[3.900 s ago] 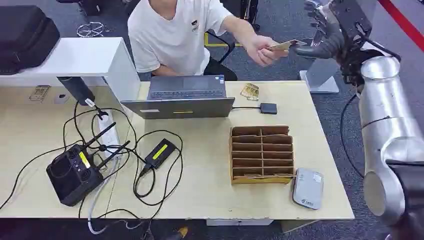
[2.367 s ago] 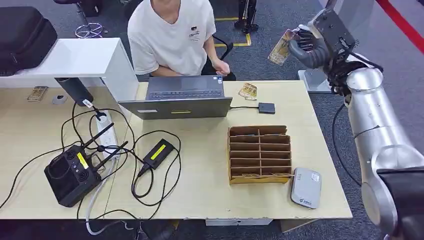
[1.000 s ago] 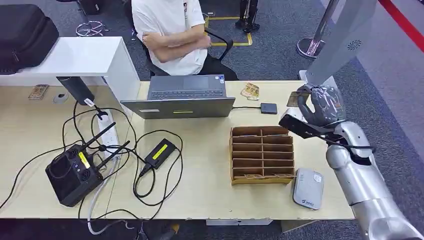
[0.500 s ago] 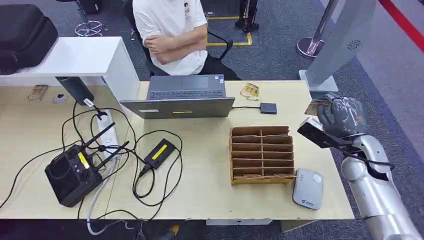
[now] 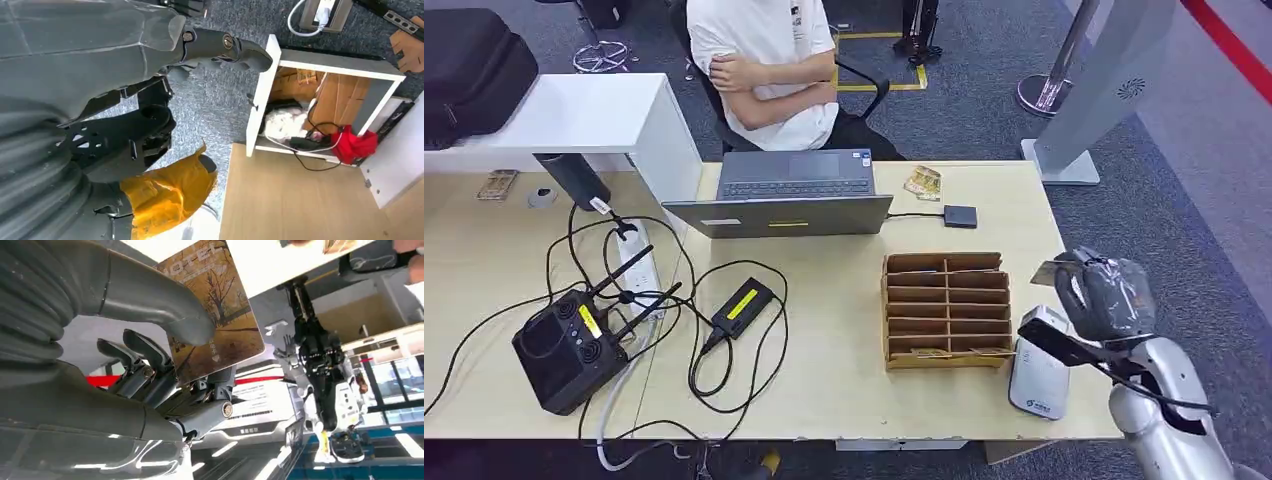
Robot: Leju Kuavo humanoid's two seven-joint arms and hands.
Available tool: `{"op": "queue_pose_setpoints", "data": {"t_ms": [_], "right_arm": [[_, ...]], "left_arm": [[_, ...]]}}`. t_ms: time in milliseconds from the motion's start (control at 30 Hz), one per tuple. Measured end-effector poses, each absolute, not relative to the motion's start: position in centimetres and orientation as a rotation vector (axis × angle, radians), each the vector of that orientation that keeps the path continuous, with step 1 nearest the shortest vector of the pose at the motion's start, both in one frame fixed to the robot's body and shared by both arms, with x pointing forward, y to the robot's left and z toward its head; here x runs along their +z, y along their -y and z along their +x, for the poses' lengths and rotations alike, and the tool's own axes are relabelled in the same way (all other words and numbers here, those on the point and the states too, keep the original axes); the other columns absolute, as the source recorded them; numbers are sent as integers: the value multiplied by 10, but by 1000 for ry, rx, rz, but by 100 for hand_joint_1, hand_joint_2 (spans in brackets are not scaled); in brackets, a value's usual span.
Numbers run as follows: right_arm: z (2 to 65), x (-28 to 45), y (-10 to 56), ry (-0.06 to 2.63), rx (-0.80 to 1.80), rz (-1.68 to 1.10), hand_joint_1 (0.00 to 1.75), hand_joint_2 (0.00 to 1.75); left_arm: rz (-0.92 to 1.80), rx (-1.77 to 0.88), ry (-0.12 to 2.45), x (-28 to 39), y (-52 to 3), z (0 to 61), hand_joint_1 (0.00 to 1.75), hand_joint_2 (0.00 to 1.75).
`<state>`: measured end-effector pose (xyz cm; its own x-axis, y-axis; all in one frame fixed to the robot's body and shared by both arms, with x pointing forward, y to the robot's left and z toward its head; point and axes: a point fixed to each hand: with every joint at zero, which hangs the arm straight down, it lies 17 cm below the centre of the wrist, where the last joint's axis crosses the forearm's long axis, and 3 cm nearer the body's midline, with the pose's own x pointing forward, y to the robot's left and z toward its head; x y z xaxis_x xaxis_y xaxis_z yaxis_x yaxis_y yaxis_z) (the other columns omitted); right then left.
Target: Pass the card to the sensor for recognition and then transmit it.
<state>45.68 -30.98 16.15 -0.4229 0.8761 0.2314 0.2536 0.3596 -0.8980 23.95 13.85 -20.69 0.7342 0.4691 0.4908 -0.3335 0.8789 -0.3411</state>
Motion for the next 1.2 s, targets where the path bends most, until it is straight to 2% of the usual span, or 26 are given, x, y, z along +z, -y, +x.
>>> {"op": "queue_pose_setpoints", "data": {"t_ms": [800, 1200], "right_arm": [[432, 138, 292, 1867, 1061, -928, 175, 175], [431, 105, 331, 1737, 1019, -1012, 175, 175]], "left_arm": [[-234, 444, 603, -208, -140, 239, 0, 175], [-239, 453, 600, -208, -141, 238, 0, 175]]}}
